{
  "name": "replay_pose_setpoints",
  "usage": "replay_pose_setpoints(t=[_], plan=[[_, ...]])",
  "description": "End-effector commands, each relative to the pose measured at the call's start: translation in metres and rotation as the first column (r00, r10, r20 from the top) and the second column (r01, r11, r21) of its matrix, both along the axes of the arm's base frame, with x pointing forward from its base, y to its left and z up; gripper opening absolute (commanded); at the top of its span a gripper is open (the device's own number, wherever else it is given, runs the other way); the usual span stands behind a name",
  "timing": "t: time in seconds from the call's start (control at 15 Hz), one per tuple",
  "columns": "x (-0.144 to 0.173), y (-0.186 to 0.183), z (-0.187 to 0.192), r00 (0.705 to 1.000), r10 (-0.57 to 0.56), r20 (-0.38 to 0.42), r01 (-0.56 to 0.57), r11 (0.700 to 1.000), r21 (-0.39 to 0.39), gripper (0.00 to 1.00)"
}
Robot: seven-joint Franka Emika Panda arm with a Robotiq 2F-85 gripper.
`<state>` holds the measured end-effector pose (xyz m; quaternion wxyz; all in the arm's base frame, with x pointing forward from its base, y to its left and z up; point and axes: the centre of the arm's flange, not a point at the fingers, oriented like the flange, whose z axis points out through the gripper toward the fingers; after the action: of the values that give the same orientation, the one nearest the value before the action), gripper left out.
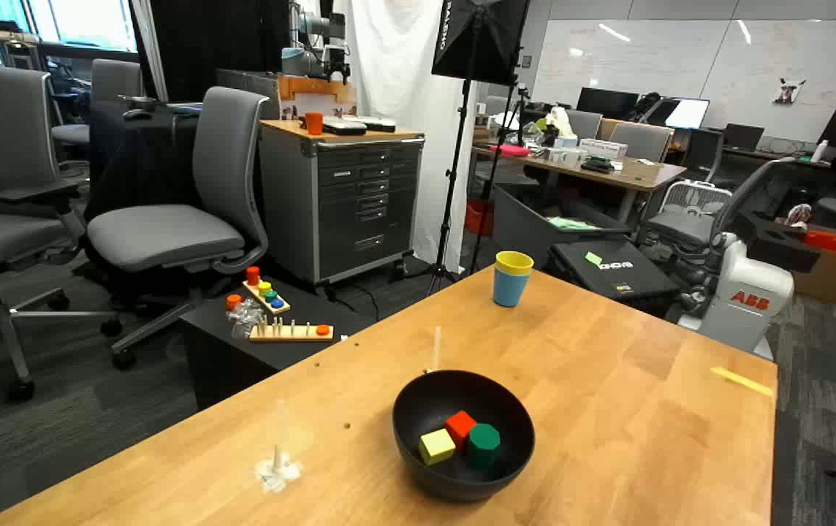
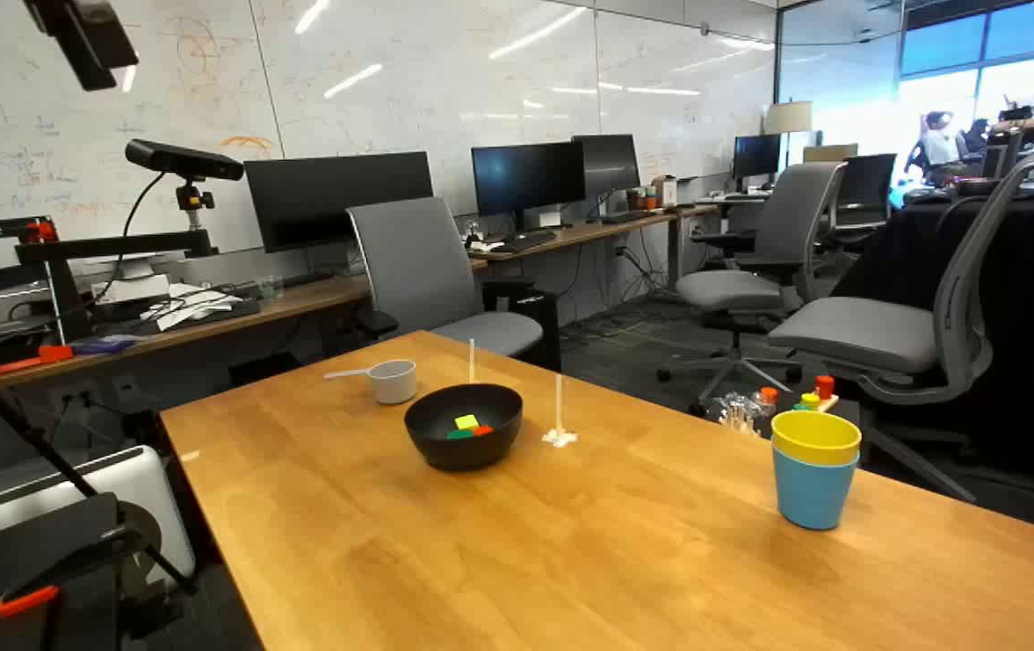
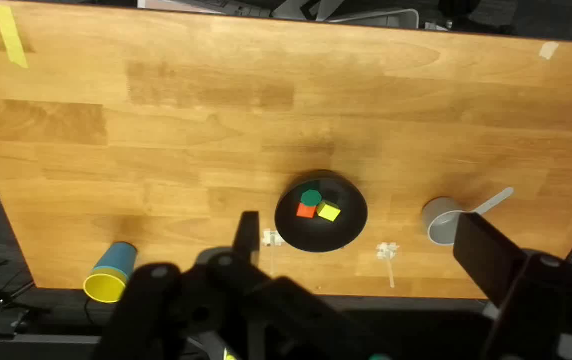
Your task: Move the blocks from the bowl to the table
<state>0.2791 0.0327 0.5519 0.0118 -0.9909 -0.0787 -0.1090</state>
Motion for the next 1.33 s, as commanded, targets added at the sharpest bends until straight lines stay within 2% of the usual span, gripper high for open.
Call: replay_pose_setpoints(t=[0.0,0.4,1.07,1.27], plan=[[0.000,0.000,0.001,1.000,0.000,0.003,0.000,1.000,0.000,1.00],[0.003,0.001,0.000,1.000,-0.010,0.010,0.010,1.000,0.000,1.00],[0.055,0.018,-0.044,0.991,-0.130,0.016,0.130,0.991,-0.037,1.00],[0.073,0.022,-0.062,0.983,-0.182,-0.020,0.181,0.982,-0.047,1.00]])
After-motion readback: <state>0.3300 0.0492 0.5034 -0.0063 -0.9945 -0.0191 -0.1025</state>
